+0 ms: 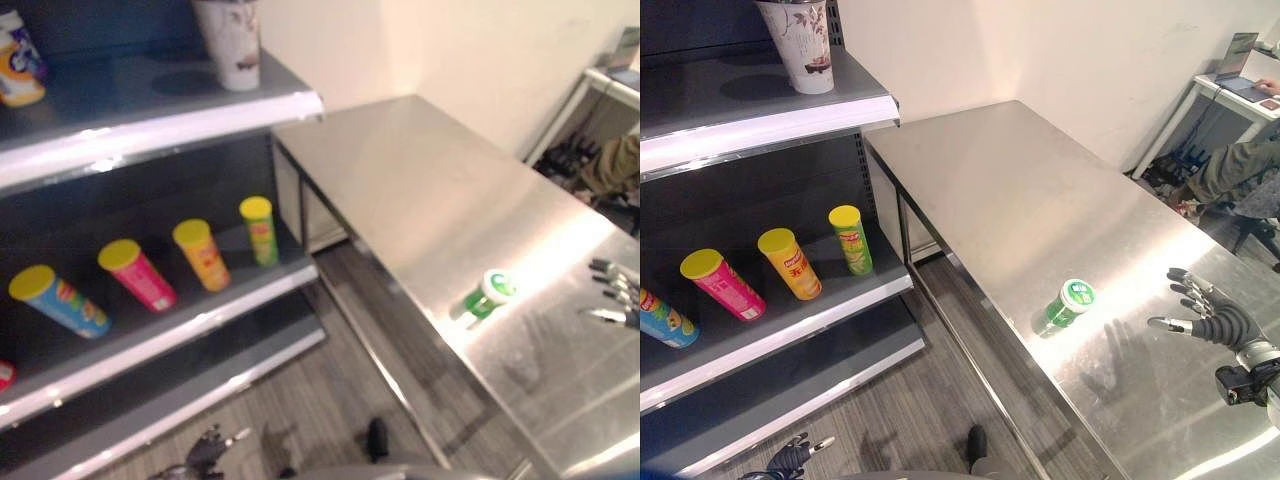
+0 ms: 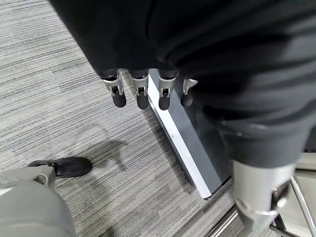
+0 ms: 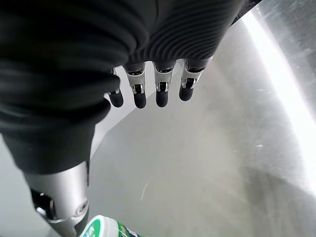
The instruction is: Put the goods on the table back onto the shelves and tidy them up.
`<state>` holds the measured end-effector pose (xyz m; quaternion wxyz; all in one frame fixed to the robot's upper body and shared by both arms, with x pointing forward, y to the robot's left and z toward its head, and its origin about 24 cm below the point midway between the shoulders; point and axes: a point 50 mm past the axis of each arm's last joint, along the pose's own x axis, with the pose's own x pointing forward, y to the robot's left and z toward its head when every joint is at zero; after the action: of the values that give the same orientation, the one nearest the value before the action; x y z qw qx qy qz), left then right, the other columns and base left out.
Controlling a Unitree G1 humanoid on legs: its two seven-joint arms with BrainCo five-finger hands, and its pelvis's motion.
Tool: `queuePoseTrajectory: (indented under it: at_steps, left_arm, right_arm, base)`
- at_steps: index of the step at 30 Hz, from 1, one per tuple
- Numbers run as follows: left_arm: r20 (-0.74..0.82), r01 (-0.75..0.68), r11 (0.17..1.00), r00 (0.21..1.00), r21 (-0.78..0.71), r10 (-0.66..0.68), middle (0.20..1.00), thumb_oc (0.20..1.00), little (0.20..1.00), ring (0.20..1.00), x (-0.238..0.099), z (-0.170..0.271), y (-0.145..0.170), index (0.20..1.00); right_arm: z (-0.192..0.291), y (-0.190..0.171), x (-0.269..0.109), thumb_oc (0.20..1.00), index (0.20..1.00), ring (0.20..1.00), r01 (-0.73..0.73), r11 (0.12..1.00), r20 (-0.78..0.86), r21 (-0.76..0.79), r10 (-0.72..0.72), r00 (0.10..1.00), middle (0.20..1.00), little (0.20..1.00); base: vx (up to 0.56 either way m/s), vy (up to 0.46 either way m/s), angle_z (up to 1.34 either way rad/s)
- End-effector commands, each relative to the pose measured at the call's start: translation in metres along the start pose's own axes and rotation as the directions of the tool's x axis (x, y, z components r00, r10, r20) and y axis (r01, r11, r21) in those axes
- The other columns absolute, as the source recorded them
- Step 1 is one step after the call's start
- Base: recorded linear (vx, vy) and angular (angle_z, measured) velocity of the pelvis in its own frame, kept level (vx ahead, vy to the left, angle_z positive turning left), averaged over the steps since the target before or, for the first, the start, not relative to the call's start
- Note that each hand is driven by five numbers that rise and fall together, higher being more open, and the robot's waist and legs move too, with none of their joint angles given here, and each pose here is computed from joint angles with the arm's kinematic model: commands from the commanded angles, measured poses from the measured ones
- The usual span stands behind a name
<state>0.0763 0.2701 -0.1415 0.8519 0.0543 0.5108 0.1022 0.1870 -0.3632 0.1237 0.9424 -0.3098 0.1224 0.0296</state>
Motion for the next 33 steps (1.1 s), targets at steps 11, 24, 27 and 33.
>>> queuePoseTrajectory:
  at_steps: [11,24,27,33]
  left_arm:
    - [0.095,-0.032,0.995,0.995,0.092,0.023,1.0,1.0,1.0,1.0,0.007,0.03,0.006,1.0]
    - [0.083,-0.058,0.993,0.995,0.099,0.05,1.0,1.0,1.0,1.0,0.005,0.025,0.013,1.0]
    - [0.075,-0.056,0.993,0.996,0.1,0.049,1.0,1.0,1.0,1.0,0.005,0.023,0.013,1.0]
    - [0.079,-0.048,0.993,0.996,0.108,0.039,1.0,1.0,1.0,1.0,0.005,0.024,0.012,1.0]
  right_arm:
    - [0.056,0.023,0.039,1.0,1.0,1.0,-0.031,0.951,0.204,-0.306,0.098,0.974,1.0,1.0]
    - [0.047,0.035,0.047,1.0,1.0,1.0,-0.056,0.941,0.163,-0.334,0.116,0.98,1.0,1.0]
    - [0.048,0.041,0.05,1.0,1.0,1.0,-0.088,0.939,0.166,-0.332,0.15,0.975,1.0,1.0]
    - [0.05,0.05,0.055,1.0,1.0,1.0,-0.13,0.935,0.169,-0.33,0.194,0.966,1.0,1.0]
  base:
    - [0.0,0.0,-0.04]
    - [0.01,-0.015,0.07]
    - [0.01,-0.028,0.14]
    - [0.0,-0.006,0.02]
